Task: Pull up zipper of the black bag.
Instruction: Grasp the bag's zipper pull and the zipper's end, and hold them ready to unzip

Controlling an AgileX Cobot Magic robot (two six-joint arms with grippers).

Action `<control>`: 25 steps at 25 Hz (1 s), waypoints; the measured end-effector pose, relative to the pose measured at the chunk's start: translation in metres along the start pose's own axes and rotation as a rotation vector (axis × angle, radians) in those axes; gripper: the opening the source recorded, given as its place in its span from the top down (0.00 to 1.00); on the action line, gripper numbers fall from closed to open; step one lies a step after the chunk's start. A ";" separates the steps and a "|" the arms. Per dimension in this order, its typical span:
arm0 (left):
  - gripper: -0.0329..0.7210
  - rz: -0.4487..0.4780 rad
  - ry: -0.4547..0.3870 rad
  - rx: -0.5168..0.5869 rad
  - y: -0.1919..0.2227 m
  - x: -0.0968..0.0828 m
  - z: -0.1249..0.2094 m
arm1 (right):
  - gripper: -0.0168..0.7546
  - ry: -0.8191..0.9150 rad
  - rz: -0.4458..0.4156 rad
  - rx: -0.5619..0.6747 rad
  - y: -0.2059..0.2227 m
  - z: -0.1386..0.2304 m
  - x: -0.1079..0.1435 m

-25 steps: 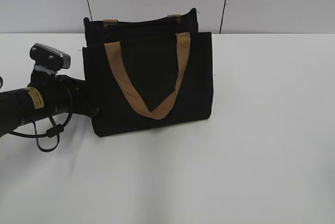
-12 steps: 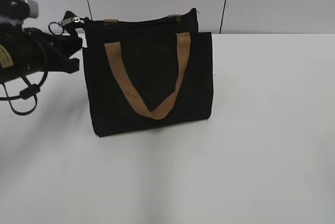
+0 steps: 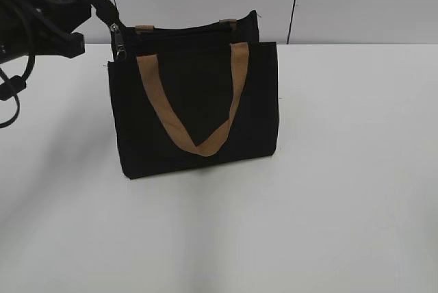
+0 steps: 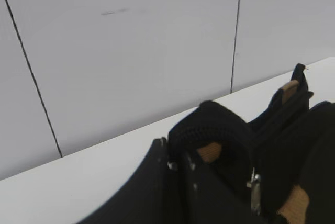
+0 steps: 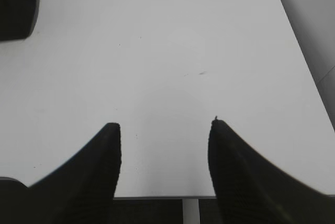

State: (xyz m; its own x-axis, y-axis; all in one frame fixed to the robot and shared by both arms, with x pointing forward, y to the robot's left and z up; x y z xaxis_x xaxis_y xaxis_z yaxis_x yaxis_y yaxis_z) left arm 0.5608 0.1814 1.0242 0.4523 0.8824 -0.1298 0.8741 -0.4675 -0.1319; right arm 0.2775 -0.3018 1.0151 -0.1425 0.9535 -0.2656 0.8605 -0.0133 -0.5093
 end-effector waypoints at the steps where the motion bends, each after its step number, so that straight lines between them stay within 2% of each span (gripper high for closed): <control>1: 0.93 0.006 -0.001 0.001 -0.001 -0.003 -0.001 | 0.45 0.000 0.000 0.000 0.000 0.000 0.000; 10: 0.93 0.032 -0.045 -0.008 0.003 -0.017 -0.015 | 0.45 0.000 -0.010 -0.005 0.000 -0.001 0.001; 14: 0.93 0.013 -0.045 0.006 0.009 -0.019 -0.027 | 0.45 -0.047 -0.066 0.051 0.010 -0.006 0.005; 17: 0.93 0.005 -0.041 0.018 0.012 -0.020 -0.031 | 0.45 -0.101 -0.165 0.042 0.021 -0.024 0.014; 25: 0.93 -0.017 -0.046 0.059 0.012 -0.018 -0.026 | 0.45 -0.145 -0.543 -0.175 0.063 -0.091 0.055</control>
State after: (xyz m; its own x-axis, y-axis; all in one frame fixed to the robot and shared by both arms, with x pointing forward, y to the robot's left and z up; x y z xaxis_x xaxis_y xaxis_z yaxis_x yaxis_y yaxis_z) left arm 0.5675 0.1618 1.0508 0.4277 0.8874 -0.1721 0.8690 -0.4561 -0.1919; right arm 0.3689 -0.2228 1.0432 -0.6401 0.7589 -0.1198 0.7119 0.5272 -0.4639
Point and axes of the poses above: a point on each arm's last joint axis where the gripper is mounted, y pointing out along that axis toward the gripper, x along the wrist's bending axis when the last joint is at zero, z = x × y, the point moved 5 cm from there along y, pointing out along that axis toward the gripper, and after that the axes turned 13 degrees about -y, right-handed, at the moved point
